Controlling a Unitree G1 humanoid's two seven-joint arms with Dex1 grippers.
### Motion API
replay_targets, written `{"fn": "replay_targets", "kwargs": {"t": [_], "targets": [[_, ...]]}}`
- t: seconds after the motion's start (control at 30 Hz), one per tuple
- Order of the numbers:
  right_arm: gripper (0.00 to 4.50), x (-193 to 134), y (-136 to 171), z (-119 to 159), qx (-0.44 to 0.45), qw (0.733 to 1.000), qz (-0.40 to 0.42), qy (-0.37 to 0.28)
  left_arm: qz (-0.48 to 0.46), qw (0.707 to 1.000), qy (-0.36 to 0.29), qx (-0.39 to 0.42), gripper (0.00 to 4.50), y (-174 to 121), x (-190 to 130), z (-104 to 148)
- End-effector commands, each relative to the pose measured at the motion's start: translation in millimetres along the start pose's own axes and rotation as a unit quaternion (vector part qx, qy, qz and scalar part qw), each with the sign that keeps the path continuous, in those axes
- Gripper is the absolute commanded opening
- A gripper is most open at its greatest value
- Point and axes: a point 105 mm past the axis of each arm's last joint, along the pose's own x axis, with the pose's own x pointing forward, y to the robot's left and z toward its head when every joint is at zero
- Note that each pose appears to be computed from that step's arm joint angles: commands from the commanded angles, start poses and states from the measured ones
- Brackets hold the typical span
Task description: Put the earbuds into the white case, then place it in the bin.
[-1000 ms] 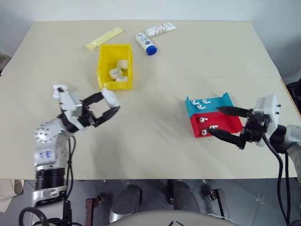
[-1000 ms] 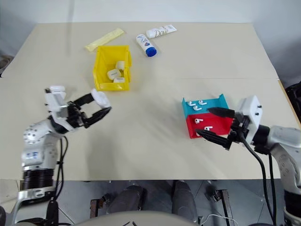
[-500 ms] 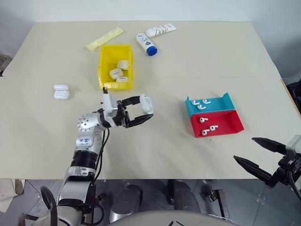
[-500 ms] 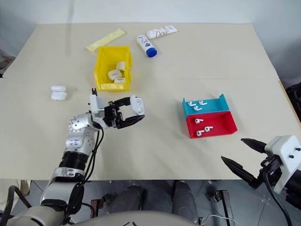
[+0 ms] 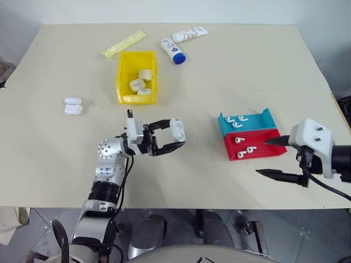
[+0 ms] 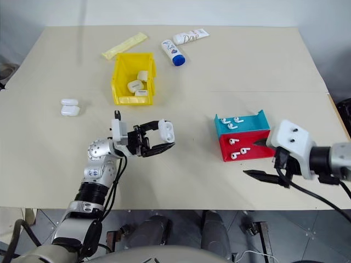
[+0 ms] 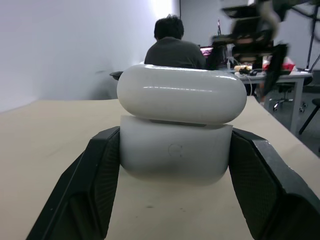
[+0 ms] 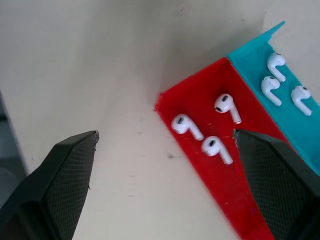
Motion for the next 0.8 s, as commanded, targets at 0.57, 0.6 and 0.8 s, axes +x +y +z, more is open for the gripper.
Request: {"fn": "replay_targets", "kwargs": {"t": [0.57, 0.6, 0.8], "targets": [[2.05, 37, -38, -13, -0.101, 0.991, 0.055, 0.075, 0.016, 0.999, -0.026, 0.023, 2.83, -16, 8, 12], [2.05, 38, -39, -14, -0.104, 0.99, 0.056, 0.077, 0.016, 0.999, -0.026, 0.022, 2.83, -16, 9, 13], [2.05, 44, -42, -16, -0.116, 0.987, 0.064, 0.086, 0.018, 0.999, -0.03, 0.02, 2.83, -18, 10, 13]]}}
